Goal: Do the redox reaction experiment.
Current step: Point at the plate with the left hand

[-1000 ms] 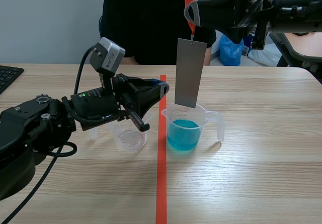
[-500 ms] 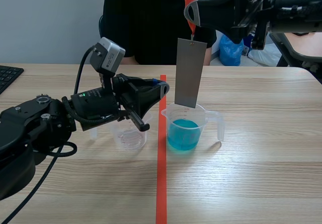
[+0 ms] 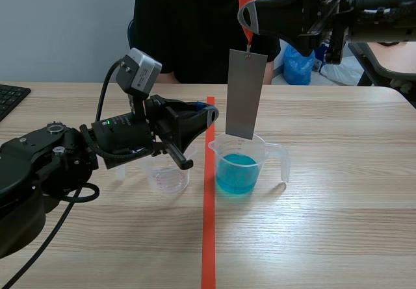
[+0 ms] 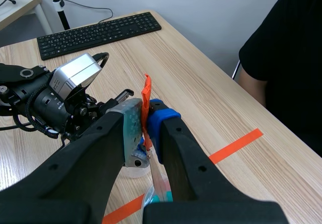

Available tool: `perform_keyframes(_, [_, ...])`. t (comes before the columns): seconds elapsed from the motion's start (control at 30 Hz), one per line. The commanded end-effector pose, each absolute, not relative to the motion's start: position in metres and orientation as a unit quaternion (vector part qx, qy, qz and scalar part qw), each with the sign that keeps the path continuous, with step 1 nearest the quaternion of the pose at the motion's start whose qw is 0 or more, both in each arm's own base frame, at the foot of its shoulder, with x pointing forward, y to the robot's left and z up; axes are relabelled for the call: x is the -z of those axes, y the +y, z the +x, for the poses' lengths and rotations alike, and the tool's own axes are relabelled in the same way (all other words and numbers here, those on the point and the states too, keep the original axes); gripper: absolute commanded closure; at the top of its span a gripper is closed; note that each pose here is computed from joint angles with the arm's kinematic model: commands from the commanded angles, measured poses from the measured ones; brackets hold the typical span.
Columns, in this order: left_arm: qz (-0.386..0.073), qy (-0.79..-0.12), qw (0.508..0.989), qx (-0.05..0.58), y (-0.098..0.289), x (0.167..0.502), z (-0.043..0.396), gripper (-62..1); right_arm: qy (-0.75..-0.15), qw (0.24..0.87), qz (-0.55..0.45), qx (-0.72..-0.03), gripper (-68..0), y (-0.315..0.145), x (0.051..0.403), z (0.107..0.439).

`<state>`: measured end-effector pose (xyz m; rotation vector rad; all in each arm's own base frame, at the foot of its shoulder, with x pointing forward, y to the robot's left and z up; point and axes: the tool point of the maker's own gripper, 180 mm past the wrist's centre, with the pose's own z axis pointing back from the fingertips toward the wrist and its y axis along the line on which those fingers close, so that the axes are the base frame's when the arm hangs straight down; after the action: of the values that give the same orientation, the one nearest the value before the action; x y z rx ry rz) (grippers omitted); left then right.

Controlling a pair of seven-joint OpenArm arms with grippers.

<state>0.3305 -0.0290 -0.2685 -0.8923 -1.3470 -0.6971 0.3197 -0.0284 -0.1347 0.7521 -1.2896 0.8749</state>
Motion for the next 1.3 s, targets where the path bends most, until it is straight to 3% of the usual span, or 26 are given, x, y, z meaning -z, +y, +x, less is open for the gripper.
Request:
perform_keyframes(0.0, [-0.388, -0.6, 0.628, 0.308, -0.024, 0.259, 0.334, -4.0, -0.582, 0.634, 0.338, -0.381, -1.5, -0.027, 0.121, 0.32])
perform_keyframes(0.2, [-0.342, -0.577, 0.665, 0.329, 0.025, 0.283, 0.331, -4.0, -0.582, 0.634, 0.338, -0.381, -1.5, -0.027, 0.121, 0.32])
perform_keyframes(0.4, [-0.301, -0.577, 0.702, 0.289, 0.117, 0.289, 0.317, -4.0, -0.582, 0.634, 0.338, -0.382, -1.5, -0.027, 0.121, 0.32])
perform_keyframes(0.63, [-0.206, -0.549, 0.762, 0.276, 0.222, 0.303, 0.273, -4.0, -0.582, 0.634, 0.338, -0.382, -1.5, -0.027, 0.121, 0.32])
perform_keyframes(0.83, [-0.115, -0.557, 0.795, 0.21, 0.291, 0.313, 0.219, -4.0, -0.582, 0.634, 0.338, -0.382, -1.5, -0.027, 0.121, 0.32])
perform_keyframes(1.03, [-0.049, -0.562, 0.802, 0.195, 0.315, 0.318, 0.145, -4.0, -0.582, 0.634, 0.338, -0.382, -1.5, -0.027, 0.121, 0.32])
perform_keyframes(1.27, [0.01, -0.525, 0.809, 0.266, 0.294, 0.341, 0.077, -4.0, -0.582, 0.634, 0.338, -0.382, -1.5, -0.027, 0.122, 0.32])
